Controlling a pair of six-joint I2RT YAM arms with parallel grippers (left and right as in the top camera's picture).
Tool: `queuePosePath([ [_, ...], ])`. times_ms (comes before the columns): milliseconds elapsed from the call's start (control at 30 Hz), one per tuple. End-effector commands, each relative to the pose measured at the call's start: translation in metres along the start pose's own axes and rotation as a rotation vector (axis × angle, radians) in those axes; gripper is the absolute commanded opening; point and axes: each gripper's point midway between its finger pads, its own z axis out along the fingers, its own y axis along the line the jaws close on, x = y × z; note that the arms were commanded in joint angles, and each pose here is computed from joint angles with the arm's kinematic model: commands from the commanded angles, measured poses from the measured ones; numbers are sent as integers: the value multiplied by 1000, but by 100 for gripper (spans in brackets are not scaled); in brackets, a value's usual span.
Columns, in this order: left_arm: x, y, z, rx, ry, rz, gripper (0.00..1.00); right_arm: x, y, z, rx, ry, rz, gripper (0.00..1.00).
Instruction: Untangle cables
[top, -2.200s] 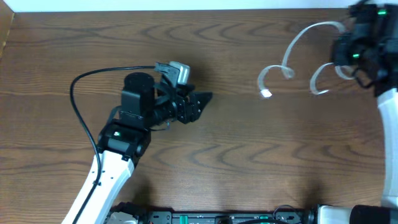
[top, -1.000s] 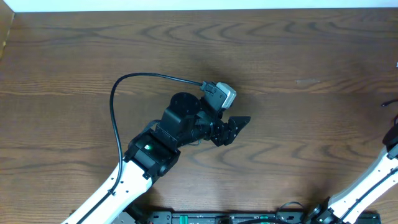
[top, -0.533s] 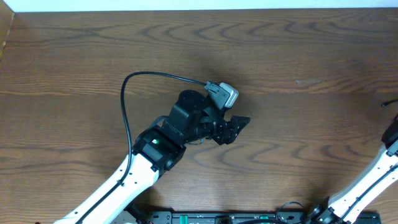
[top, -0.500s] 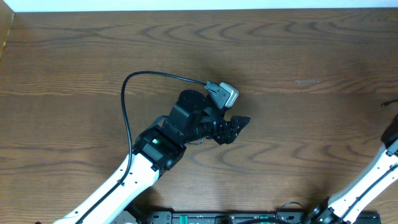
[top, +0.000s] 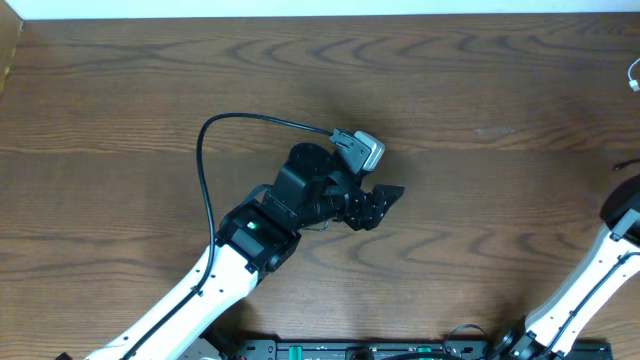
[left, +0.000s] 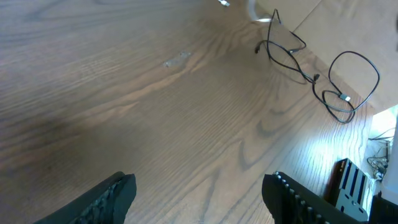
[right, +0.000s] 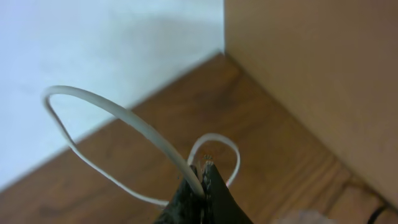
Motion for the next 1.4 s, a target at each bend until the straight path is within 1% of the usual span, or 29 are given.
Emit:
queuePosePath([
  [0, 1, 0, 1, 0, 3, -18, 71, 35, -15, 29, 59, 74, 7, 1],
  [100, 1, 0, 1, 0, 4, -33, 71, 59, -16, 44, 54, 128, 15, 1],
  [267, 2, 0, 1, -2, 10, -38, 71, 83, -22, 57, 79, 183, 17, 1],
  [467, 5, 1, 1, -5, 20, -42, 71, 83, -25, 57, 93, 181, 35, 1],
  [500, 5, 1, 1, -5, 20, -42, 71, 83, -26, 57, 97, 181, 35, 3],
  [533, 5, 1, 1, -5, 20, -42, 71, 83, -28, 57, 110, 181, 44, 15],
  [567, 5, 1, 1, -5, 20, -42, 71, 83, -32, 57, 132, 179, 57, 44],
  [600, 5, 1, 1, -5, 20, -42, 71, 83, -36, 56, 154, 176, 63, 58],
  [633, 5, 1, 1, -5, 20, -42, 71, 82, -39, 56, 175, 171, 76, 89],
  [667, 5, 1, 1, -5, 20, -42, 71, 81, -42, 55, 190, 166, 90, 99],
  [833, 5, 1, 1, -5, 19, -41, 71, 71, -45, 46, 203, 154, 139, 99],
  [933, 5, 2, 2, -7, 20, -42, 72, 56, -43, 32, 202, 144, 143, 99],
  [1000, 5, 2, 2, -7, 21, -42, 78, 42, -40, 18, 200, 138, 143, 99],
  [1067, 6, 2, 2, -8, 22, -42, 80, 30, -39, 0, 213, 130, 156, 99],
  [1133, 5, 3, 2, -11, 21, -40, 80, 17, -48, -27, 291, 115, 215, 99],
  [1233, 5, 4, 2, -19, 20, -35, 80, 11, -62, -65, 416, 110, 282, 99],
  [1367, 3, 4, 1, -18, 11, -9, 80, 36, -92, -118, 669, 178, 367, 99],
])
